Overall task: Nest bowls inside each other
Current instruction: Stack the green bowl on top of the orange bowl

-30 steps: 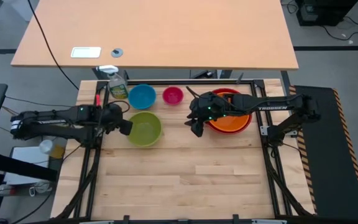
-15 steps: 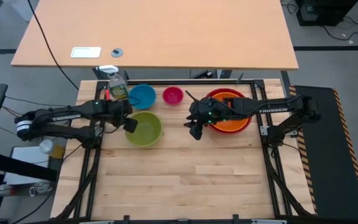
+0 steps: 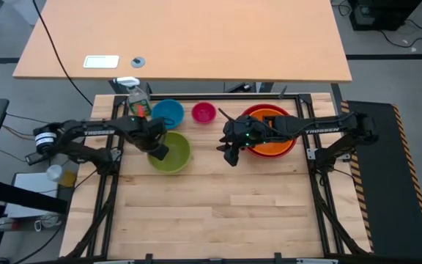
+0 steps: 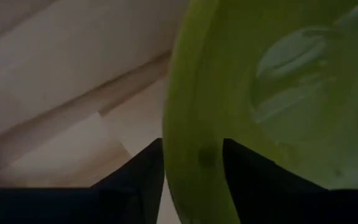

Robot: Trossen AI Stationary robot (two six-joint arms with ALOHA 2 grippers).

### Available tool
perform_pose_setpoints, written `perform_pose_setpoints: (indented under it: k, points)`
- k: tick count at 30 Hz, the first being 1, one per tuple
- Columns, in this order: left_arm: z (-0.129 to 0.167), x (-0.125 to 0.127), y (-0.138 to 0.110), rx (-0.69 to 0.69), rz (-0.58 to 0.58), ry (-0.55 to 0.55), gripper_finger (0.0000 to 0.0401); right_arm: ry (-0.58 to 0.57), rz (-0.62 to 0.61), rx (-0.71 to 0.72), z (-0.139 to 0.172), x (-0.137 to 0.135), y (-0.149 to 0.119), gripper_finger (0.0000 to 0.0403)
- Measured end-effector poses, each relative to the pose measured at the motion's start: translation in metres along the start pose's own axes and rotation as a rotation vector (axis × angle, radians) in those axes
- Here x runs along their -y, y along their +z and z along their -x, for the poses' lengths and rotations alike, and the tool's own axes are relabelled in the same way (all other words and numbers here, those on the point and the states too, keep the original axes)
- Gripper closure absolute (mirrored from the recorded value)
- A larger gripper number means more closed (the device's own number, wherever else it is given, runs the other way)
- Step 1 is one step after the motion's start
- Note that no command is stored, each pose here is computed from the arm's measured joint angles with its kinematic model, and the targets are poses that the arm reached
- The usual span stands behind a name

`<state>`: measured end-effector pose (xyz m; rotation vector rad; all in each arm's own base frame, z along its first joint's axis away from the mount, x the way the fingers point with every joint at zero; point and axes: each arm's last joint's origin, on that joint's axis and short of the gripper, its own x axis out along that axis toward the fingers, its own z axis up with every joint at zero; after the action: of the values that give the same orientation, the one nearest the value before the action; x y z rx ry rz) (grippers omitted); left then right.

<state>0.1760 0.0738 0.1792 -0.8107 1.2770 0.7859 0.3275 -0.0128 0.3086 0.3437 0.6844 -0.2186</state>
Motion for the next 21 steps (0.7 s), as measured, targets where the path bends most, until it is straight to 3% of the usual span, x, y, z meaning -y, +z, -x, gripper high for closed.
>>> perform_pose_setpoints:
  k: [10, 18, 21]
  points:
    - [-0.001, 0.011, 0.007, 0.023, -0.001, -0.136, 0.0387, -0.002, -0.013, -0.053, 0.007, 0.003, -0.004, 0.0226]
    - [0.003, 0.018, 0.014, 0.140, 0.098, -0.189, 0.0392, -0.017, -0.037, -0.067, -0.001, 0.006, -0.005, 0.0227]
    - [0.005, 0.028, 0.016, 0.208, 0.119, -0.240, 0.0393, -0.076, -0.059, -0.080, -0.015, 0.003, -0.010, 0.0227]
